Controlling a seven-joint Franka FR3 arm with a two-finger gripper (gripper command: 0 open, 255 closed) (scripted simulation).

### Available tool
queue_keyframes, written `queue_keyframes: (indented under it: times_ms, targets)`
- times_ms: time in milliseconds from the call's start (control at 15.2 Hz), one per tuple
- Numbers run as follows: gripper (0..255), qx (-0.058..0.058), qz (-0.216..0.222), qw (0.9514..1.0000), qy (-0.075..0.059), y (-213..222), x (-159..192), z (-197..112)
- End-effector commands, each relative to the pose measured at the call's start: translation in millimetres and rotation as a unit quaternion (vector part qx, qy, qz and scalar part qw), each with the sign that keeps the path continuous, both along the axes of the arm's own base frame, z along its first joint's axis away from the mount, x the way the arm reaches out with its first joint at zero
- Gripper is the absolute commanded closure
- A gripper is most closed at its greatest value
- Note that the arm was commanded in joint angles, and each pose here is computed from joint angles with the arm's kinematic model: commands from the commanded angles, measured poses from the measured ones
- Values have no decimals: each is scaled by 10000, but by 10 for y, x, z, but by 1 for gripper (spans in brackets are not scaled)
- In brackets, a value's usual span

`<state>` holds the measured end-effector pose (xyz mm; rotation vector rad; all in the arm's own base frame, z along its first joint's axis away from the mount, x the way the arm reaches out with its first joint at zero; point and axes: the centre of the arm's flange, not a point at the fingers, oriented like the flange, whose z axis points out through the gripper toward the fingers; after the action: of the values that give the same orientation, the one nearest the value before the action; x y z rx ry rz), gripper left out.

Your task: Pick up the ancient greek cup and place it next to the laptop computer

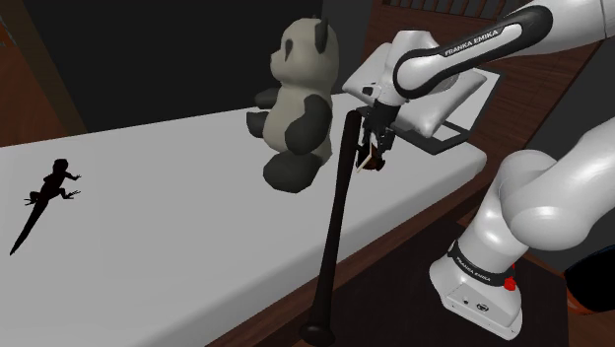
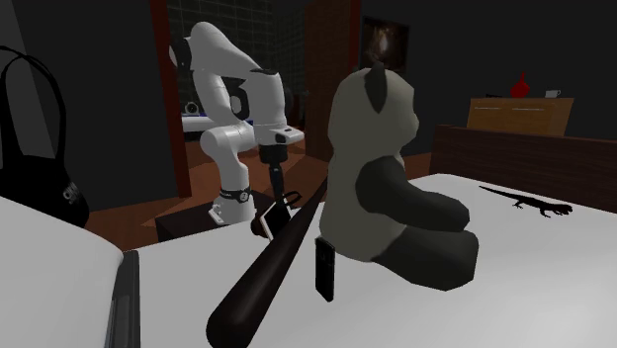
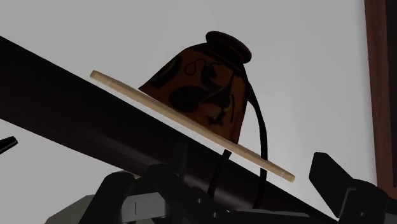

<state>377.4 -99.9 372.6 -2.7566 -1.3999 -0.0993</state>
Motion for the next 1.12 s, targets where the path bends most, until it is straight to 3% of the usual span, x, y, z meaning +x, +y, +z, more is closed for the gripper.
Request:
queue_keyframes:
  times_ms: [0, 528, 594, 1056]
  targets:
    - [0, -1, 3, 10000, -3, 0, 9, -134]
    - [0, -1, 3, 10000, -3, 0, 9, -134]
    - [255, -1, 3, 10000, -3, 0, 9, -134]
    - [255, -1, 3, 10000, -3, -5, 9, -134]
